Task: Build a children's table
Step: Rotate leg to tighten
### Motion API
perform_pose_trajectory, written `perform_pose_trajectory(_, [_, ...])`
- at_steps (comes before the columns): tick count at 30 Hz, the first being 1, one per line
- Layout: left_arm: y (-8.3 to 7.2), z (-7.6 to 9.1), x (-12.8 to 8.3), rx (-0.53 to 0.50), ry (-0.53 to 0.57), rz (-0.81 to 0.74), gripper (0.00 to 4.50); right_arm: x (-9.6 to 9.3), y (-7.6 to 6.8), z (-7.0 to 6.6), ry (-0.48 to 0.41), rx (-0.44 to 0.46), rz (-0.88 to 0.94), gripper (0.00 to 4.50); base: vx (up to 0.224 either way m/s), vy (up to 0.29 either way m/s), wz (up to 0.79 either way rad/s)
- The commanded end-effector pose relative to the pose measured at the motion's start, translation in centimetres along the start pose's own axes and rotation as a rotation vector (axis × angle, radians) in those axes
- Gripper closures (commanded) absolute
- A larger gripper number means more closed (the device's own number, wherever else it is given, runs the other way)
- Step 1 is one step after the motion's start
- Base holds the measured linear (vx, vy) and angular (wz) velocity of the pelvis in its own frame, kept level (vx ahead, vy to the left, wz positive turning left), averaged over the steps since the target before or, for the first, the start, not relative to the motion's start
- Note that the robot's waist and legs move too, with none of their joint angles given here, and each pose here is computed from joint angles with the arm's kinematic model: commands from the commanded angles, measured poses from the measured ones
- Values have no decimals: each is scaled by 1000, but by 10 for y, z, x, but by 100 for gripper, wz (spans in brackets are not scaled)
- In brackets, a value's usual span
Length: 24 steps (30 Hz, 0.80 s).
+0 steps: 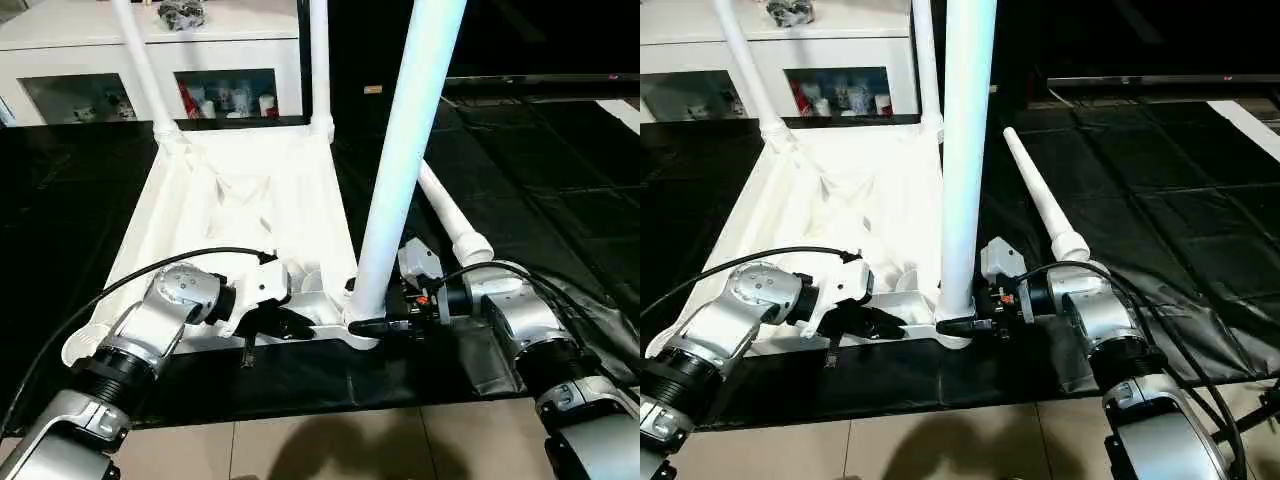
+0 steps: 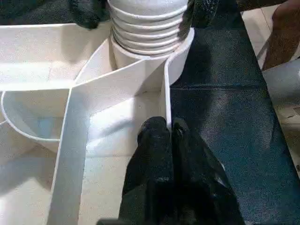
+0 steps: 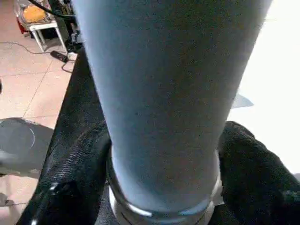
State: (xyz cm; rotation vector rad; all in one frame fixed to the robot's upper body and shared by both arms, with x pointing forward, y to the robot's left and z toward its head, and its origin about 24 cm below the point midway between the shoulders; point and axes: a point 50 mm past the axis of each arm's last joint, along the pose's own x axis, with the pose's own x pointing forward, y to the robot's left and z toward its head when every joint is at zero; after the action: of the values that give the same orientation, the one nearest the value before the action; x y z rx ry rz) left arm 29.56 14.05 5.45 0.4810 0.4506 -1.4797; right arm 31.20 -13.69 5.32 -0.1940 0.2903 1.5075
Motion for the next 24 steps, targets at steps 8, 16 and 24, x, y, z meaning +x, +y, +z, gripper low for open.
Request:
perform_pose_trajectory(8, [-5, -1, 9, 28, 39, -85, 450, -1, 0, 1, 28, 6, 24, 174, 0, 0, 0])
perform_pose_trajectory(16, [12, 10, 11, -63, -31, 98, 450, 10, 2, -4, -62, 129, -74, 176, 0, 0, 0])
perform_pose_trajectory(24, [36, 37, 24, -274, -164, 423, 450, 54, -9, -16, -101, 332, -472, 176, 0, 0, 0])
